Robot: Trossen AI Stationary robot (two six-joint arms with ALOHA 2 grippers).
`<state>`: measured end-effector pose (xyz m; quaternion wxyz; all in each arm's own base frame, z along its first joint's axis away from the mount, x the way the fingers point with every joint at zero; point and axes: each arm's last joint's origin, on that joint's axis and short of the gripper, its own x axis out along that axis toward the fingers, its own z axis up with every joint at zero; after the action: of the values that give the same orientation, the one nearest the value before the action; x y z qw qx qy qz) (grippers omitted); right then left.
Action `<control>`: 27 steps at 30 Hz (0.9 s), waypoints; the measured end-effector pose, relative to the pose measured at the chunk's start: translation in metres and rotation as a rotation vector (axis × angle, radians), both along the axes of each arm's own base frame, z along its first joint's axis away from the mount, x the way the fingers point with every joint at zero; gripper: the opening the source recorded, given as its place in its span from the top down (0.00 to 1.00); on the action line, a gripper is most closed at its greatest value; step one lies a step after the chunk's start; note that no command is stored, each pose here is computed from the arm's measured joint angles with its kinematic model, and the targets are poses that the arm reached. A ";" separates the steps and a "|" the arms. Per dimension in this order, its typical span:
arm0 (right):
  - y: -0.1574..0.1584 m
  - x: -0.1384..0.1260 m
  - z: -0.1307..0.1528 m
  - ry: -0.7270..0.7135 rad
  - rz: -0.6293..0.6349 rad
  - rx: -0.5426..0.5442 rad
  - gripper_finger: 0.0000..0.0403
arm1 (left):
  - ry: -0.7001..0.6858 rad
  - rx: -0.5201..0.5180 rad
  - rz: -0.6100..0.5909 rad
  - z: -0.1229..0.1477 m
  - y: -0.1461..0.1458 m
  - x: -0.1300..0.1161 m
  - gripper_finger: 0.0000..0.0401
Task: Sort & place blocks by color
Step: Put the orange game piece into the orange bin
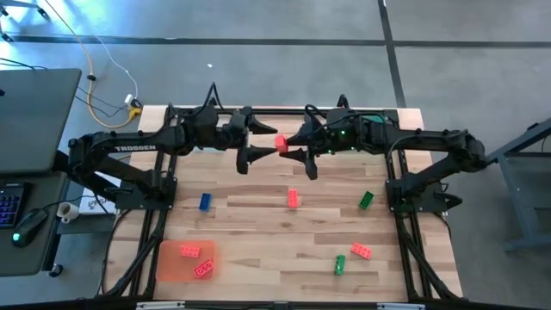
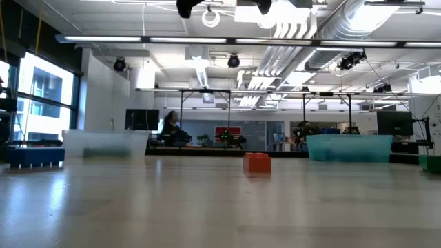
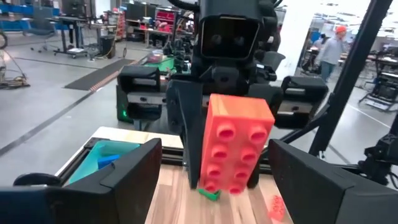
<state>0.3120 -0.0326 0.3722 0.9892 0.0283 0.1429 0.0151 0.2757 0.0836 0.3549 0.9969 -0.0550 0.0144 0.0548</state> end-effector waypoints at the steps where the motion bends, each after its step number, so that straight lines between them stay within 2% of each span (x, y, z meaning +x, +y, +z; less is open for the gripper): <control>1: 0.000 0.002 -0.001 0.002 0.000 0.001 0.73 | 0.000 0.000 0.011 0.000 0.000 0.000 0.30; 10: -0.006 0.016 -0.005 -0.067 0.005 0.028 0.73 | -0.001 0.000 0.003 0.000 -0.002 0.001 0.30; 18: -0.006 0.025 -0.010 -0.078 0.009 0.055 0.73 | -0.049 0.016 0.067 0.005 0.000 0.000 0.32; 22: -0.009 0.025 -0.010 -0.083 -0.003 0.059 0.73 | -0.037 0.013 0.067 0.004 0.000 0.000 0.41; 27: -0.011 0.025 -0.009 -0.091 -0.012 0.065 0.73 | -0.036 0.013 0.057 0.004 0.000 0.001 0.61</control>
<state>0.3367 -0.0440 0.3634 0.9933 0.0607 0.0969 0.0152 0.2762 0.0831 0.3586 0.9953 -0.0501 -0.0056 0.0822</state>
